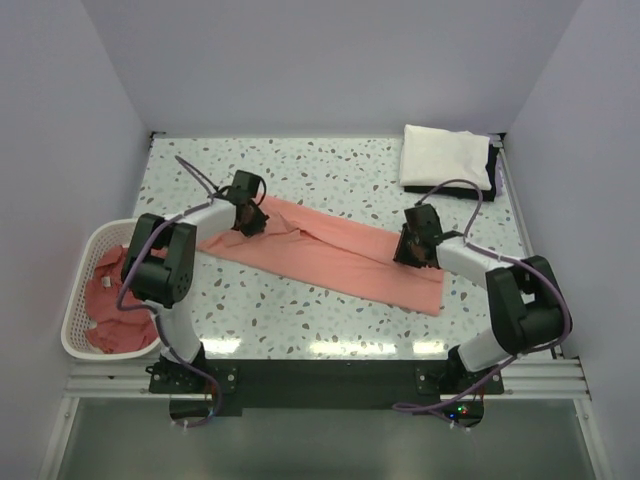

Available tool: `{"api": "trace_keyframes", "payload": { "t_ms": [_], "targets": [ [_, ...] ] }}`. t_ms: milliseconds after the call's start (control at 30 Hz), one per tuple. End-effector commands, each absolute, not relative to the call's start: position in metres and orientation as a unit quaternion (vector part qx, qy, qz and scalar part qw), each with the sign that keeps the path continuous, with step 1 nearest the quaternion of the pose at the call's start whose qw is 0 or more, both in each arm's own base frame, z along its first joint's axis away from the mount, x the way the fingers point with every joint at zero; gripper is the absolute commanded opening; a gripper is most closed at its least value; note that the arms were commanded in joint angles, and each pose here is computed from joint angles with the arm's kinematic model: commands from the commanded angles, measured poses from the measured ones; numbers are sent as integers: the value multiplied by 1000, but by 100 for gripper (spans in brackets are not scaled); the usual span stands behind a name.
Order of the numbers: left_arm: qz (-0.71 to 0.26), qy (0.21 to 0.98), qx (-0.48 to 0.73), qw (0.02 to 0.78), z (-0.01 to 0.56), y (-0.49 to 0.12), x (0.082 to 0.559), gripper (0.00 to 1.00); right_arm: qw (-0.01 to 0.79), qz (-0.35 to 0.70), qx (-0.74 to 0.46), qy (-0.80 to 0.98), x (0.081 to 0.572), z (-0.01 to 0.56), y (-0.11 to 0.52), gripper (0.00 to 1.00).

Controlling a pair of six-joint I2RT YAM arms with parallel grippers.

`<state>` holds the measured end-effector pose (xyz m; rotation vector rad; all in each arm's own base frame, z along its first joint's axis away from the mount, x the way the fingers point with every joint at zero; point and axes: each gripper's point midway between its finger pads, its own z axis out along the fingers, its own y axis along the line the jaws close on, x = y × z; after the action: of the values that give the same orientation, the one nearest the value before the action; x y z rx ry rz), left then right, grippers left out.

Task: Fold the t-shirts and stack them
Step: Fold the tshirt

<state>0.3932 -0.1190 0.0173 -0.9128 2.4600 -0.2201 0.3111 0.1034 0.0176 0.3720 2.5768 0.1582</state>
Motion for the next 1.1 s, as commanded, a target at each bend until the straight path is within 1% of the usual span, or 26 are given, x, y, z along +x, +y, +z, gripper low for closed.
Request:
{"api": "trace_keyframes", "payload": {
  "t_ms": [0,33,133,167,233,267,300,333,367,400,500,533,567,600,633,700,733,767,867,933,1067],
  "targets": [
    [-13,913,-322,251,-2,-96,412,2,228,128,156,953,285,0,133,30],
    [-19,917,-304,257,-1,-101,432,2,232,152,157,948,282,6,142,30],
    [-20,927,-273,256,-3,-107,457,2,229,212,158,937,262,13,176,30],
    [-24,928,-265,263,-5,-112,478,2,226,229,172,931,256,16,187,30],
    [-35,935,-242,258,-9,-120,494,1,227,253,149,929,238,22,217,30],
    [-63,936,-228,260,-12,-134,512,0,228,269,157,922,233,31,229,30],
    [-78,939,-205,264,-12,-142,521,0,232,292,132,918,223,40,252,30],
    [-99,938,-192,270,-14,-151,535,0,234,302,132,914,220,47,262,30],
    [-140,935,-173,276,-10,-167,545,0,238,306,123,914,217,51,270,30],
    [-159,932,-160,282,-8,-175,551,0,241,316,106,911,215,63,286,30],
    [-222,921,-113,299,1,-197,571,0,252,304,81,915,221,75,298,31],
    [-243,915,-104,305,8,-203,578,1,255,299,78,916,223,76,298,32],
    [-276,905,-90,312,18,-211,583,5,261,294,64,917,225,78,298,32],
    [-288,900,-84,317,24,-213,587,8,265,288,57,918,228,83,299,33],
    [-300,892,-76,328,36,-218,592,14,274,280,41,919,231,86,297,33],
    [-325,878,-57,346,55,-224,600,22,284,265,28,921,235,94,295,33],
    [-340,868,-45,360,72,-228,605,28,298,254,15,920,239,96,292,34],
    [-346,863,-41,367,80,-229,608,31,300,245,8,922,239,95,289,35],
    [-364,846,-28,390,112,-231,616,36,309,204,-12,929,242,93,277,36],
    [-376,835,-28,401,134,-231,619,36,316,179,-20,932,244,91,268,36],
    [-379,824,-37,419,164,-226,608,36,317,169,-37,933,242,88,262,36]
  ]
}}
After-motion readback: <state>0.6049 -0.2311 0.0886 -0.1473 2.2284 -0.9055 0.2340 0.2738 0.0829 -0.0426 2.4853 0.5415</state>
